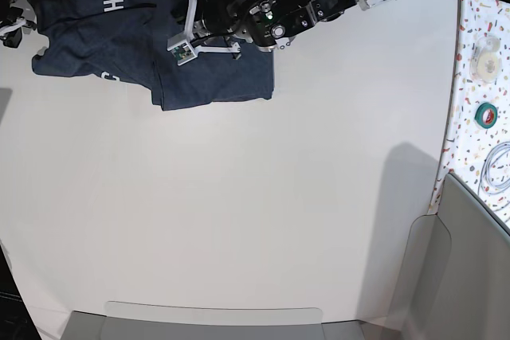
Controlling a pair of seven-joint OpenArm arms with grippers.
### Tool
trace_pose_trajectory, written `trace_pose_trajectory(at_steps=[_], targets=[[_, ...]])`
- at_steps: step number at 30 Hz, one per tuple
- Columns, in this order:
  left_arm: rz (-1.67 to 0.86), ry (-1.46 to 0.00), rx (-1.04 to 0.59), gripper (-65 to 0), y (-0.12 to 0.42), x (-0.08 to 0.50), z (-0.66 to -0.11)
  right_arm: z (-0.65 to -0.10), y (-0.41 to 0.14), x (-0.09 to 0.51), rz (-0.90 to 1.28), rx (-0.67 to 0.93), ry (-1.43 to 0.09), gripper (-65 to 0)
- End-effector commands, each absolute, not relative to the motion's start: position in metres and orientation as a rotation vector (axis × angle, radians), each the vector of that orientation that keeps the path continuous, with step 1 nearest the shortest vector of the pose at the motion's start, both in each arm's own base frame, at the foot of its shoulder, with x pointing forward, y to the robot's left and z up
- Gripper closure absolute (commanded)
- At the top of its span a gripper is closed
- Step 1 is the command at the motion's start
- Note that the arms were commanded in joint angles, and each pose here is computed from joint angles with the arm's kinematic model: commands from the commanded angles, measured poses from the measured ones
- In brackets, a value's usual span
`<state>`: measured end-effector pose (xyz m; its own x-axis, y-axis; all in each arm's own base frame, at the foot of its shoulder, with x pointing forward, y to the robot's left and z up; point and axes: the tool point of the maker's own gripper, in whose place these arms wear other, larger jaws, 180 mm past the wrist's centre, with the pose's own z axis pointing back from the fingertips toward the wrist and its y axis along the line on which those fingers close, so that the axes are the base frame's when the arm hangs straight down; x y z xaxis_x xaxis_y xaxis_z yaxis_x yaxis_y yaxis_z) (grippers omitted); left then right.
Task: Layout the t-shirt on the table in an organized manner, then fold the t-shirt properly
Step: 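Pull the held fabric with the left gripper toward the right gripper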
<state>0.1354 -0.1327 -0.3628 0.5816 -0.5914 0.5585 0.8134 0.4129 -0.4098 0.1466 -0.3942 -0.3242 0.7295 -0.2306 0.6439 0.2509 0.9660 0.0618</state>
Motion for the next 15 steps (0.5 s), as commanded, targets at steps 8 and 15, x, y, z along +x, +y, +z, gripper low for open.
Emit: trace_pose_trajectory(at_steps=[8, 15], targets=[[-0.896, -0.383, -0.719, -2.1, -0.132, 0.143, -0.361, -0.309, -0.396, 0.152, -0.266, 0.220, -0.775, -35.3], [-0.896, -0.382, -0.718, -2.1, -0.132, 0.143, -0.361, -0.356, -0.405, 0.139, -0.449, 0.354, -0.684, -41.6]])
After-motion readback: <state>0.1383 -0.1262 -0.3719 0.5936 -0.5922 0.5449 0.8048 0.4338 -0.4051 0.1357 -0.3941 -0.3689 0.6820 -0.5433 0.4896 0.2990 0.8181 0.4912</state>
